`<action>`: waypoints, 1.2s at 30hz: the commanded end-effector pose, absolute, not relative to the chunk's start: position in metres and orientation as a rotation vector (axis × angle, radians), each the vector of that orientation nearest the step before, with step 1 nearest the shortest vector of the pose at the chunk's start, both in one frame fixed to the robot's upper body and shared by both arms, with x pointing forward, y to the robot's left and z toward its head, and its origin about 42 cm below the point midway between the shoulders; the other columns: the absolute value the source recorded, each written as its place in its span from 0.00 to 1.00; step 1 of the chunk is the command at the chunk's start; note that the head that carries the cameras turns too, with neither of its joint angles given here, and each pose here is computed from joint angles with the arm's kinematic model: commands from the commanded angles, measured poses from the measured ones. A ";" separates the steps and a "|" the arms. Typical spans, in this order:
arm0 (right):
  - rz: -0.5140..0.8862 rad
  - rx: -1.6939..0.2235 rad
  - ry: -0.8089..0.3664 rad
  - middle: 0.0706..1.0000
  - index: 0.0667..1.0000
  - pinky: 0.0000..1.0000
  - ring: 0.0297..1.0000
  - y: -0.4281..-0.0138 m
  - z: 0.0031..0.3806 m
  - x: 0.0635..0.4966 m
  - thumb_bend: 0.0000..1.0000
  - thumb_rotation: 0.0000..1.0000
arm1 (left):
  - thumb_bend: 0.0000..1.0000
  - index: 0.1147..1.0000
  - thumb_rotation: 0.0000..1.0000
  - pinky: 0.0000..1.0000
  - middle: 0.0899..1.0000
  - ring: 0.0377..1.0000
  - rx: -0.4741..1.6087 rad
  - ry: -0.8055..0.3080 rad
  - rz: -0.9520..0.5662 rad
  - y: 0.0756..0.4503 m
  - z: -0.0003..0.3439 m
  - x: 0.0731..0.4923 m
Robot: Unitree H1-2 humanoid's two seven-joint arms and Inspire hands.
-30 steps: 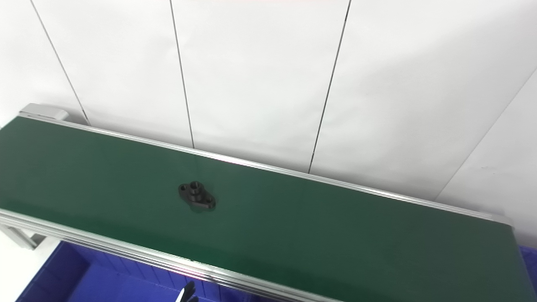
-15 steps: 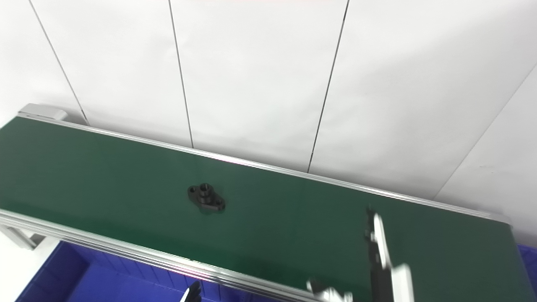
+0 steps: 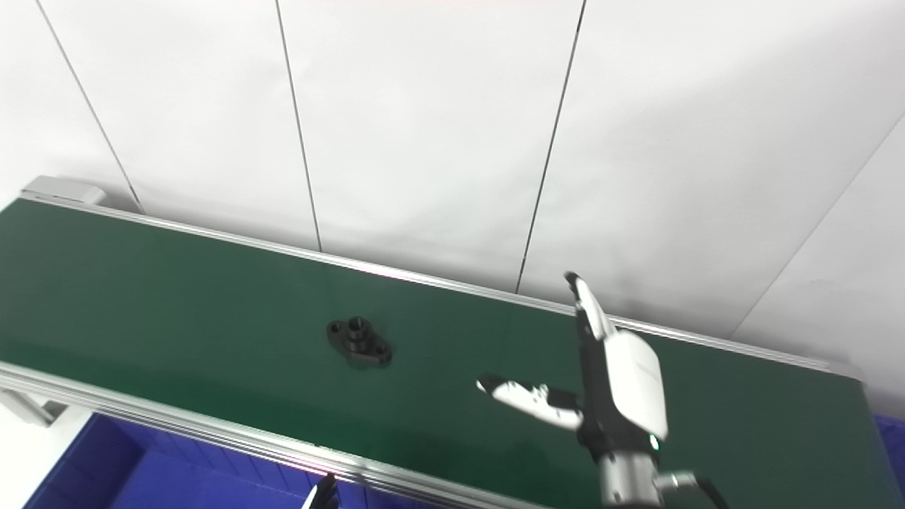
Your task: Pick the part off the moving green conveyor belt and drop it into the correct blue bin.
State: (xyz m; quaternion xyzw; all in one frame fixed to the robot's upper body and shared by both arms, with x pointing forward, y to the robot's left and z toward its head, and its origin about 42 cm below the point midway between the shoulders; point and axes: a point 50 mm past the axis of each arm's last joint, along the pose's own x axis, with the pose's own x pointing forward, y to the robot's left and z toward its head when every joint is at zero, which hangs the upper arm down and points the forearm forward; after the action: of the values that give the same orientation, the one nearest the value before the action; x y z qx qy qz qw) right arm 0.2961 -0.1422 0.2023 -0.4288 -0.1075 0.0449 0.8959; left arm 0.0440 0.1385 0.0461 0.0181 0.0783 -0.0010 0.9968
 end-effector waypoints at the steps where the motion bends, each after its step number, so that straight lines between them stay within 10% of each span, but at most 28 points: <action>1: 0.072 -0.924 -0.240 0.90 0.93 0.73 0.86 -0.137 0.212 0.306 1.00 0.63 | 0.69 1.00 0.96 0.98 1.00 0.98 -0.029 0.125 -0.013 0.116 0.057 0.047; 36: 0.274 -1.291 -0.226 0.80 0.87 0.72 0.76 -0.018 0.168 0.359 1.00 0.70 | 0.70 1.00 0.92 1.00 1.00 1.00 -0.110 0.112 0.000 0.099 0.065 0.049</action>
State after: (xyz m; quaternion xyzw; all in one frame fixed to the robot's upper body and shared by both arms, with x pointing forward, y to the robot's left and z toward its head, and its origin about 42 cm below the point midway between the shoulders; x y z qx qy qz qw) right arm 0.3503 -0.0297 0.1428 -0.6046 -0.0688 0.1567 0.7779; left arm 0.0433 0.1369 0.0452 -0.0006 0.0896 -0.0051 0.9960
